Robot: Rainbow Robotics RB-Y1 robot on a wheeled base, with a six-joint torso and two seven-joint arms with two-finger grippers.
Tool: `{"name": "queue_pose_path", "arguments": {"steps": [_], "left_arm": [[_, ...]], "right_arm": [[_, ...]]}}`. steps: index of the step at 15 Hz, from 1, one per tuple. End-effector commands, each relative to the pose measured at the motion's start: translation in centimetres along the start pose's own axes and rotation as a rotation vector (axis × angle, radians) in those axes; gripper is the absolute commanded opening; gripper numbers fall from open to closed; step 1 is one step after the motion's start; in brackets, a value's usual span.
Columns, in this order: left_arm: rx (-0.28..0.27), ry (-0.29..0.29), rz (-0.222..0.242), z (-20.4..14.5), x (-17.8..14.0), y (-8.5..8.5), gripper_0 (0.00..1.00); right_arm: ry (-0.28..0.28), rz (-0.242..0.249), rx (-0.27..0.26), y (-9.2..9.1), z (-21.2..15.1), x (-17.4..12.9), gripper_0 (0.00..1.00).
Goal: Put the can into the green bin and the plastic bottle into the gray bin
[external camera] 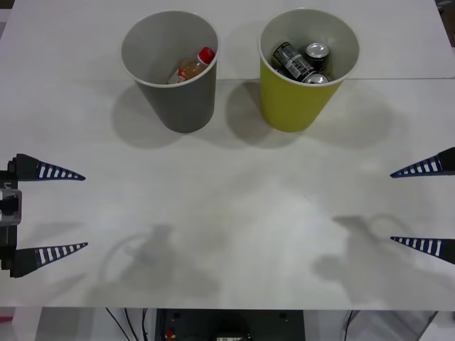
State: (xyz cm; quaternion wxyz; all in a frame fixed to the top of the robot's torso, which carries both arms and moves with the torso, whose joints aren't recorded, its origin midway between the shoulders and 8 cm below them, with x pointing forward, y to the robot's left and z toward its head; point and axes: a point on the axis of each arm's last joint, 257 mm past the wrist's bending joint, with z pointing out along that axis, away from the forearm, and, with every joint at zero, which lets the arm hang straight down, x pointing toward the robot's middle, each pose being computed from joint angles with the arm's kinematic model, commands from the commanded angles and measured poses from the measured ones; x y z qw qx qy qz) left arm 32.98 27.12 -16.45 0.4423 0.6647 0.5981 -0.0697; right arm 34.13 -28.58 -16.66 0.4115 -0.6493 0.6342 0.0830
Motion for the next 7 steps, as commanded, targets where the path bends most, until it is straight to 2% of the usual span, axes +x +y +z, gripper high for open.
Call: {"name": "queue_pose_path", "arguments": {"steps": [1,3,7], "left_arm": [[0.021,0.039,0.024,-0.73,0.77,-0.16,1.00],[0.026,0.057,0.030,-0.89,1.26,-0.24,1.00],[0.026,0.057,0.030,-0.89,1.26,-0.24,1.00]], "right_arm": [[0.000,0.000,0.000,0.00,0.00,0.00,1.00],[0.000,0.000,0.000,0.00,0.00,0.00,1.00],[0.000,0.000,0.000,0.00,0.00,0.00,1.00]]}}
